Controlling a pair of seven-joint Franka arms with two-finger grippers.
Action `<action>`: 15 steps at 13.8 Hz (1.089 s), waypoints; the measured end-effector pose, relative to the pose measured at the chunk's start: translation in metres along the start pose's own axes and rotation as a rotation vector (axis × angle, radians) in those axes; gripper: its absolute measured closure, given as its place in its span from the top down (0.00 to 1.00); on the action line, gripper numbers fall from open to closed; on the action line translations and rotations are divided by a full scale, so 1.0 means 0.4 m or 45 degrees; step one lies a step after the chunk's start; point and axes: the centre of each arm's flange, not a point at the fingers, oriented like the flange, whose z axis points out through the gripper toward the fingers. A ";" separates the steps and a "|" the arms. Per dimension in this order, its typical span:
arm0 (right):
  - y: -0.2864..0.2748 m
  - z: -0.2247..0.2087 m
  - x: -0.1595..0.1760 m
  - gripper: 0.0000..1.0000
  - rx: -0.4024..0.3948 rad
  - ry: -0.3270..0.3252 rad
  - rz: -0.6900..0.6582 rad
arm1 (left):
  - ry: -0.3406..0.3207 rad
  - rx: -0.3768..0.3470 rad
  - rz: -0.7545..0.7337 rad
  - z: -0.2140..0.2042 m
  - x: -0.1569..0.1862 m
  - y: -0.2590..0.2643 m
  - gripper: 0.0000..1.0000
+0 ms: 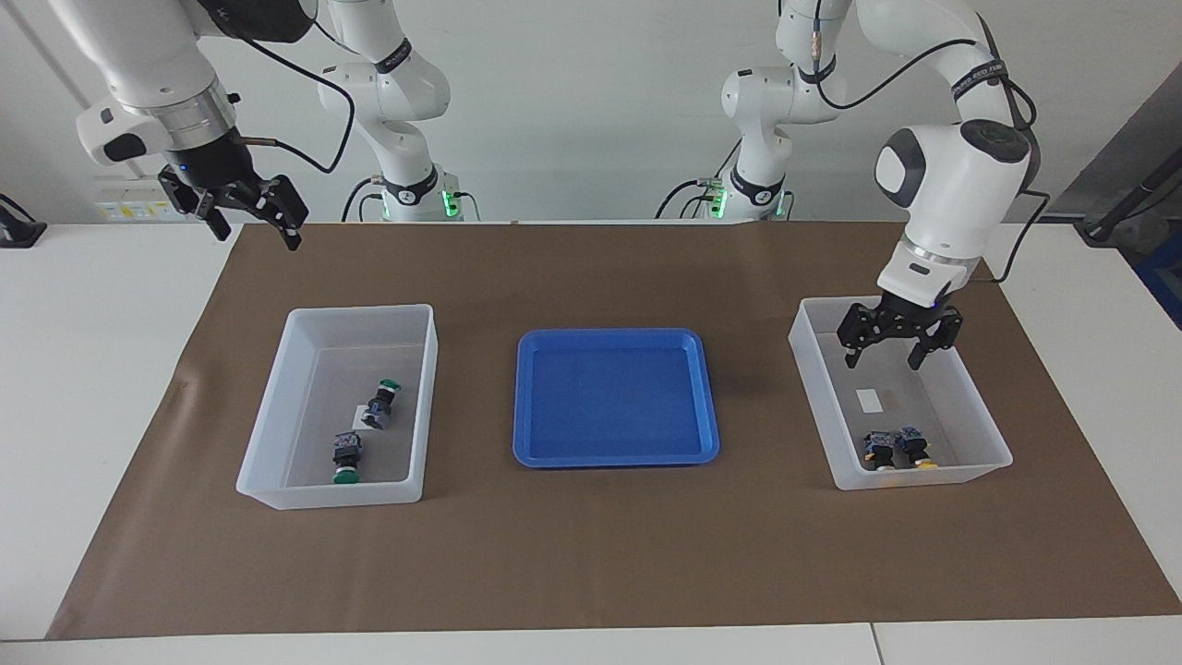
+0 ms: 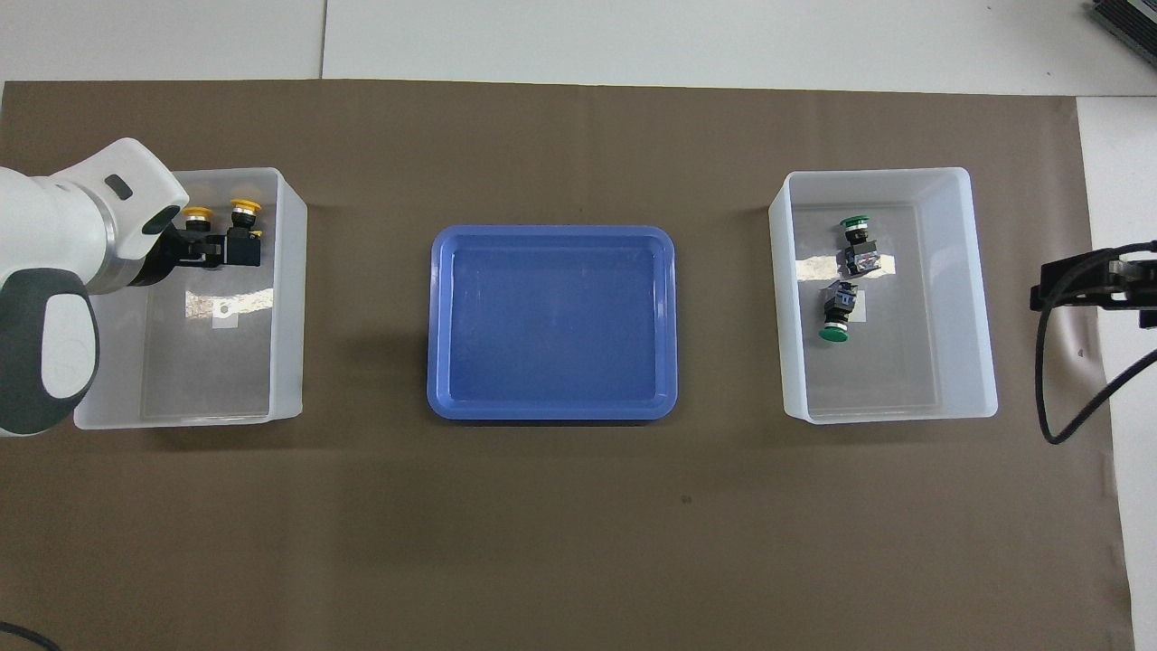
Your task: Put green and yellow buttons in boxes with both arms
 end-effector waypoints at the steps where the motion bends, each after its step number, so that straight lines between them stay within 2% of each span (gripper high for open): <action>1: 0.000 0.000 0.000 1.00 0.000 0.000 0.000 | -0.020 -0.004 0.012 -0.034 -0.013 0.018 1.00; 4: 0.000 0.000 0.000 1.00 0.000 0.000 0.000 | -0.075 -0.002 0.014 -0.155 -0.028 0.014 1.00; 8: 0.000 0.000 0.000 1.00 0.000 0.000 0.000 | -0.114 0.009 0.034 -0.330 0.004 -0.016 1.00; 11: 0.000 0.000 0.000 1.00 0.000 0.000 0.000 | -0.149 0.016 0.033 -0.363 0.010 -0.063 1.00; 15: 0.000 0.000 0.000 1.00 0.000 0.000 0.000 | -0.258 0.009 0.012 -0.344 -0.021 -0.100 1.00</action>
